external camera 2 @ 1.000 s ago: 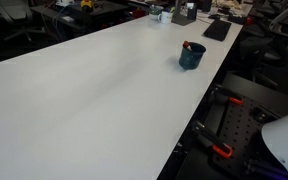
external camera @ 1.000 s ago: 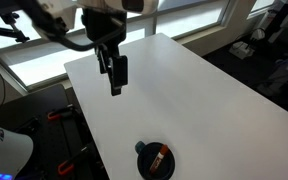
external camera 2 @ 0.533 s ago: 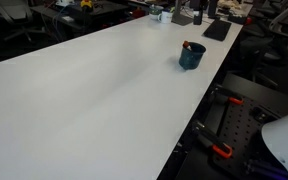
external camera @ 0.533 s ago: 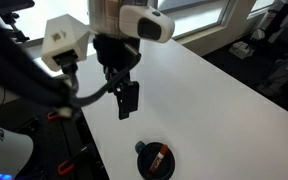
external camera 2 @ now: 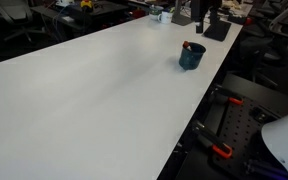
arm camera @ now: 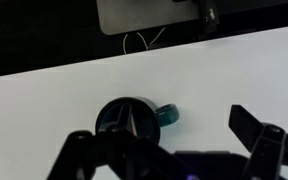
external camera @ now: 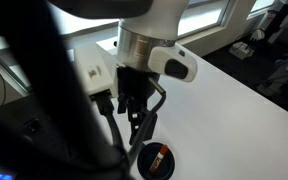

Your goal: Remove the marker from the cup and put it on the table

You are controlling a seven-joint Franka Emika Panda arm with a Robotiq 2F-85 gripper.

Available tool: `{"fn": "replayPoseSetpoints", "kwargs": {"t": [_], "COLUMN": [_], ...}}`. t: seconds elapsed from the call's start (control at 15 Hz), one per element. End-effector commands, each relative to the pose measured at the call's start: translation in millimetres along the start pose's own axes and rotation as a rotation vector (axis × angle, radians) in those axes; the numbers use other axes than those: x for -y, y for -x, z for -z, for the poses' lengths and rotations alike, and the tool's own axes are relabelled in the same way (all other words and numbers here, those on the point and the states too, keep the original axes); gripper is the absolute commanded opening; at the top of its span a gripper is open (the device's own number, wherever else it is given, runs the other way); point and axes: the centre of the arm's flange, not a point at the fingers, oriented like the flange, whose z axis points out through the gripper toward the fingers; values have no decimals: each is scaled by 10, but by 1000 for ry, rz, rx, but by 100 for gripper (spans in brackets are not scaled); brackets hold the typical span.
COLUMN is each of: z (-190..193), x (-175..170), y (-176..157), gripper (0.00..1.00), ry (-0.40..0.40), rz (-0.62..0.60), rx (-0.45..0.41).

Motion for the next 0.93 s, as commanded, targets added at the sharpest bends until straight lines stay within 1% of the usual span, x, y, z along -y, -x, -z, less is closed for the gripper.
{"fn": "replayPoseSetpoints", "kwargs": {"t": [0.0, 0.07, 0.13, 0.33, 0.67, 0.87], "z": [-12, -15, -34, -73, -82, -147], "x": [-158, -160, -65, -88, -101, -157], "y": [-285, -330, -175, -285, -293, -305], "gripper": [100, 100, 100, 100, 100, 100], "ry": [17, 18, 7, 12, 12, 30], "rz": [3, 1, -7, -8, -11, -15], "rx": [34, 40, 14, 26, 28, 19]}}
